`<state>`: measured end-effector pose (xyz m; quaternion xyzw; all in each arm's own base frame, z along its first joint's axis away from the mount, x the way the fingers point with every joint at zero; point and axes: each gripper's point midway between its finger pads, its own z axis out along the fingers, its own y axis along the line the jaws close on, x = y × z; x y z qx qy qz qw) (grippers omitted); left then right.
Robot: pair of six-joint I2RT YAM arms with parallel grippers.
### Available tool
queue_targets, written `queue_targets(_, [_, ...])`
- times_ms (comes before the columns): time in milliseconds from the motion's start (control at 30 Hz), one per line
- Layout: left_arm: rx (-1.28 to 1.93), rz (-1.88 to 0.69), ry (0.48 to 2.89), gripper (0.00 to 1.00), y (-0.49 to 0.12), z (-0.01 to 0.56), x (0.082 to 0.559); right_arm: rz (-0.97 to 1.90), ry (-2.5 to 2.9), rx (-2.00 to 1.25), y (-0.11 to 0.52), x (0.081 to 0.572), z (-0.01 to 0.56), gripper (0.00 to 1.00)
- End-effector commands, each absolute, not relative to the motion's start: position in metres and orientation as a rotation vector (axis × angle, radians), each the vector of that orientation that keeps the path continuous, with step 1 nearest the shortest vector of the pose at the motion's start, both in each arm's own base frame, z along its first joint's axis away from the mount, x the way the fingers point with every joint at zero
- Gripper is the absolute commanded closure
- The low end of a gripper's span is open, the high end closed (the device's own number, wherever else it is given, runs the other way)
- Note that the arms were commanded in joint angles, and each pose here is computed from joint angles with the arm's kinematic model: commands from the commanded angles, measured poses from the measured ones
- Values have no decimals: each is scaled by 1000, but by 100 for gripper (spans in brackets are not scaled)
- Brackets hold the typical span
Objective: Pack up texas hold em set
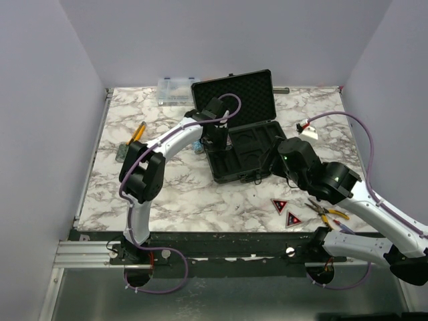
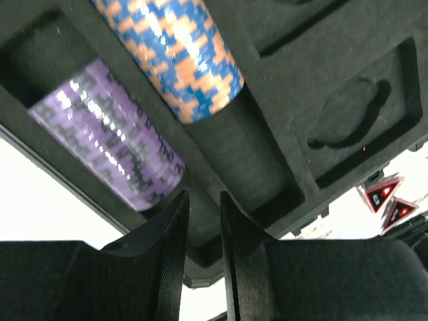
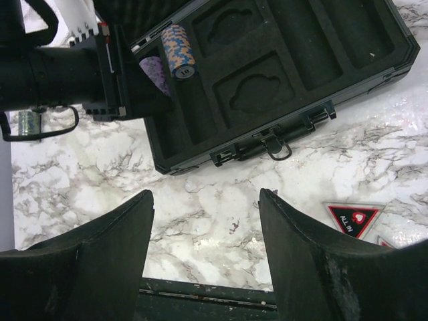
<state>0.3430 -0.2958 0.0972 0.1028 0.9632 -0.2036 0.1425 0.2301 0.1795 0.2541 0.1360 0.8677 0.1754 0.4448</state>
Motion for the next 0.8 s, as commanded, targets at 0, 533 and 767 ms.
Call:
queue_targets(0, [317, -467, 2738, 75, -290, 92, 368, 449, 2137, 365, 175, 228, 264, 33])
queue_targets(533, [322, -287, 2684, 74, -263, 101, 393, 449, 2148, 347, 184, 233, 264, 32])
queue_targets(767, [299, -343, 2586, 69, -251, 145, 374, 456, 2152, 347, 188, 235, 260, 33])
